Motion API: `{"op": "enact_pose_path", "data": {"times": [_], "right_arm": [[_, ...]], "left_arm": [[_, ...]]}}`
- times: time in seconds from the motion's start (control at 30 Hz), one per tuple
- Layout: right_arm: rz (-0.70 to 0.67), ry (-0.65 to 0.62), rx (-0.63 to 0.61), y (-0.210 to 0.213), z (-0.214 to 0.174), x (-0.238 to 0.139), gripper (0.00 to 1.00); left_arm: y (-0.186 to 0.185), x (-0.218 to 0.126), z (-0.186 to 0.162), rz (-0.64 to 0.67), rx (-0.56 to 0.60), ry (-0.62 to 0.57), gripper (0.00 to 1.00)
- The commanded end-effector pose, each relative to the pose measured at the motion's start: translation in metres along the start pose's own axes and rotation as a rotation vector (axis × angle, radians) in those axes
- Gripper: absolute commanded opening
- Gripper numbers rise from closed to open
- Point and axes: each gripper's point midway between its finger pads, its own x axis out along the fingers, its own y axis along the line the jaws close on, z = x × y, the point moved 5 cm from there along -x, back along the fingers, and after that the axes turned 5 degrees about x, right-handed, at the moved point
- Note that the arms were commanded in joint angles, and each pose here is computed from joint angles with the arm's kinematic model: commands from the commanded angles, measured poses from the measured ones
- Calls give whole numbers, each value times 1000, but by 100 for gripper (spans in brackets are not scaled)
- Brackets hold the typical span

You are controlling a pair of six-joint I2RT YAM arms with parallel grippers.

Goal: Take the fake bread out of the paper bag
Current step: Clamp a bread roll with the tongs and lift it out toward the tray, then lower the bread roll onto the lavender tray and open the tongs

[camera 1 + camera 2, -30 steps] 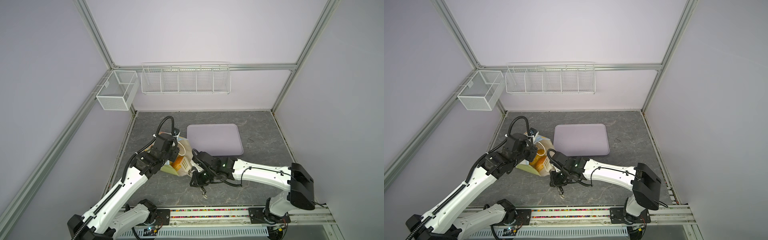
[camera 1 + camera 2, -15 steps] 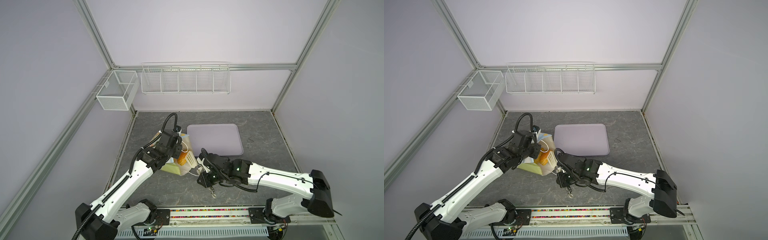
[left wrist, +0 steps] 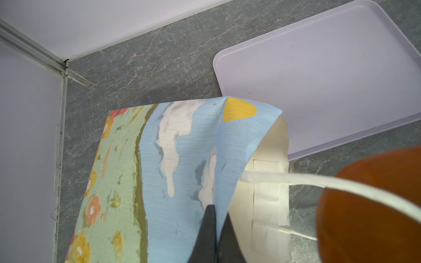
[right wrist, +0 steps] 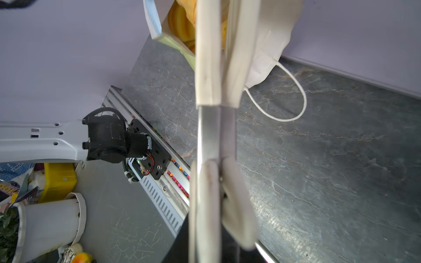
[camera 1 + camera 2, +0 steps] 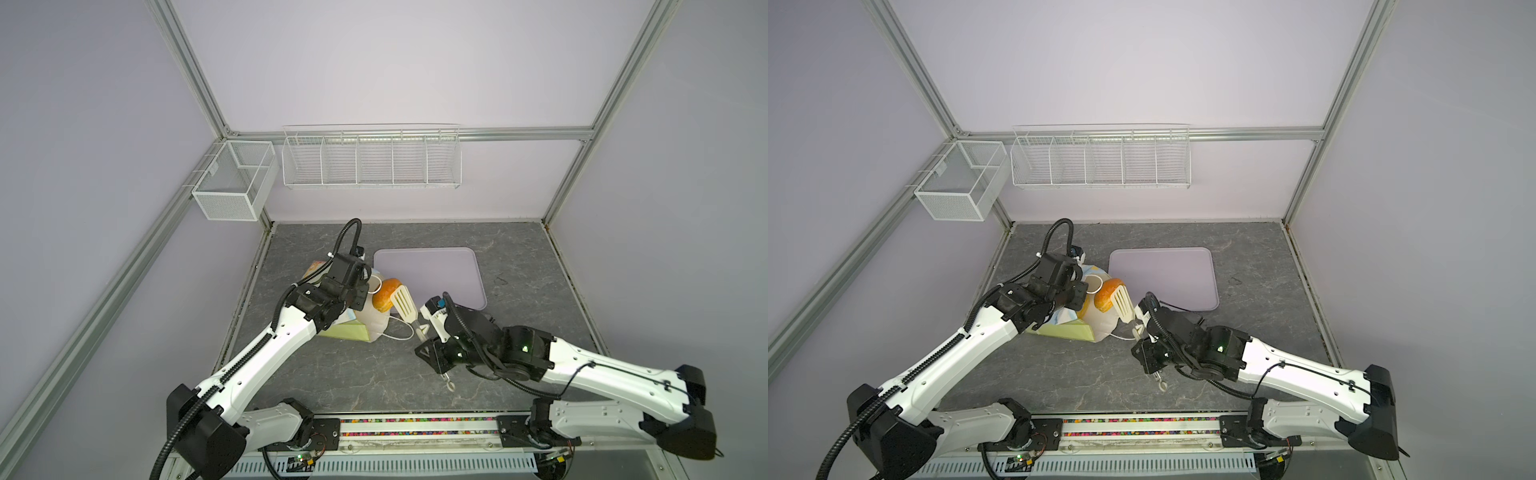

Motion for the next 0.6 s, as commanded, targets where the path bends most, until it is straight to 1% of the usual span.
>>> {"op": "enact_pose_path", "data": {"times": [0.0, 0.17, 0.27, 0.4, 0.57], "right_arm": [[-47, -93, 22, -18, 14, -12, 6], [-119, -103, 87, -53, 30, -23, 6], [-151, -104, 111, -77, 45, -23, 6], [-116, -101, 156, -105, 72, -10, 6], [-63, -82, 140, -128, 111, 21, 6]], "left_arm": [[4, -3, 2, 27, -18, 13, 0], [6, -9, 2, 33, -8, 3, 0], [8, -14, 2, 35, 9, -2, 0], [11, -21, 1, 40, 18, -11, 0], [13, -27, 1, 43, 15, -29, 0]]}}
